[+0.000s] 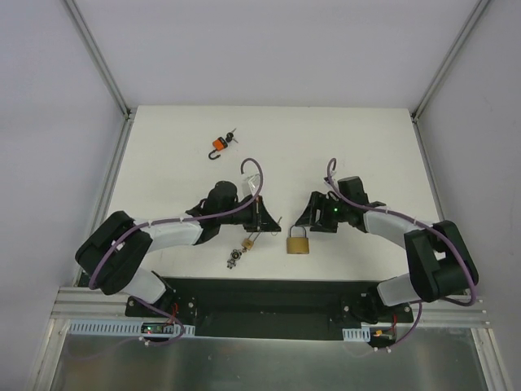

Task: Lock with the key
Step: Place the key at the center of the board.

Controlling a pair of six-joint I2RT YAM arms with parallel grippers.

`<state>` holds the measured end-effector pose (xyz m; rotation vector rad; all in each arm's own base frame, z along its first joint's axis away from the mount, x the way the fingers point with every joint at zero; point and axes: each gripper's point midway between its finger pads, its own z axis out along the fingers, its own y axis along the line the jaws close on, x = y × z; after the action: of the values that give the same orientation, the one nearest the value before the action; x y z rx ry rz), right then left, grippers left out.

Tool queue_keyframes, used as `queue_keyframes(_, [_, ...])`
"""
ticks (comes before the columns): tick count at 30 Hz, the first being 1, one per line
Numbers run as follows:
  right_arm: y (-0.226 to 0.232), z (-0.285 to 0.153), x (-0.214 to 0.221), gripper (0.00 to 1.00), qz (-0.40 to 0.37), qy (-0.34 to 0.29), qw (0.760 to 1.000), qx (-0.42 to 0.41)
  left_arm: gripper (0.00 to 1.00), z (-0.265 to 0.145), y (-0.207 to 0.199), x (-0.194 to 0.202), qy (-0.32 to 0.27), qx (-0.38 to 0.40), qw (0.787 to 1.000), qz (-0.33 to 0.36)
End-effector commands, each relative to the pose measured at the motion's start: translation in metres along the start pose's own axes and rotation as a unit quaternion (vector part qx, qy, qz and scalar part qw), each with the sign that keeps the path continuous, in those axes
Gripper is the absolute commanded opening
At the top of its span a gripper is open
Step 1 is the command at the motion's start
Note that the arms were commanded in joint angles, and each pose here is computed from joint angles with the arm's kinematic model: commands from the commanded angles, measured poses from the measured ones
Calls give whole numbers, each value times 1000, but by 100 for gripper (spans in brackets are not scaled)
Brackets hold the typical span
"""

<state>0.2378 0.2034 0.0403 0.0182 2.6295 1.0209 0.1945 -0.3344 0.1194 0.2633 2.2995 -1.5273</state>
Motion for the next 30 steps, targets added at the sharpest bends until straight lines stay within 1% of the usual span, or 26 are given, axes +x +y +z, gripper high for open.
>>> queue_keyframes(1, [10, -14, -18, 72, -22, -35, 999, -9, 0, 6, 8, 10, 17, -10, 999, -32])
queue_keyframes(6, [23, -22, -33, 73, -15, -55, 998, -26, 0, 17, 25, 21, 47, -51, 996, -47])
queue_keyframes(7, [26, -24, -35, 74, -18, -59, 998, -29, 0, 17, 33, 26, 57, -75, 994, -55])
queue_keyframes(8, [27, -26, -37, 78, -19, -62, 997, -31, 0, 20, 37, 25, 60, -86, 993, -54])
queue_keyframes(9, [29, -27, -39, 79, -23, -65, 997, -33, 0, 22, 39, 29, 66, -95, 992, -53])
queue_keyframes(11, [31, -30, -40, 82, -19, -63, 997, -34, 0, 24, 49, 32, 69, -121, 988, -59])
queue_keyframes(15, [32, -32, -43, 84, -16, -67, 997, -36, 0, 29, 57, 33, 72, -138, 986, -59])
queue_keyframes(16, [33, -32, -43, 84, -17, -68, 997, -36, 2, 30, 57, 34, 74, -139, 986, -58])
queue_keyframes(18, [33, -32, -42, 84, -17, -67, 997, -37, 6, 33, 59, 35, 80, -142, 985, -58])
queue_keyframes(19, [32, -32, -42, 84, -16, -66, 997, -37, 14, 34, 59, 34, 81, -141, 985, -57])
queue_keyframes(22, [32, -31, -39, 85, -13, -62, 997, -40, 26, 38, 57, 33, 82, -142, 985, -51])
queue_keyframes(23, [32, -31, -39, 84, -11, -62, 997, -40, 32, 40, 55, 31, 80, -139, 986, -48])
queue_keyframes(25, [32, -32, -38, 84, -11, -63, 997, -41, 39, 42, 50, 26, 76, -135, 987, -41])
queue_keyframes(26, [32, -32, -39, 84, -10, -64, 997, -41, 46, 42, 48, 24, 73, -134, 988, -39])
queue_keyframes(30, [33, -34, -40, 85, -11, -67, 997, -43, 53, 40, 37, 16, 67, -123, 990, -23])
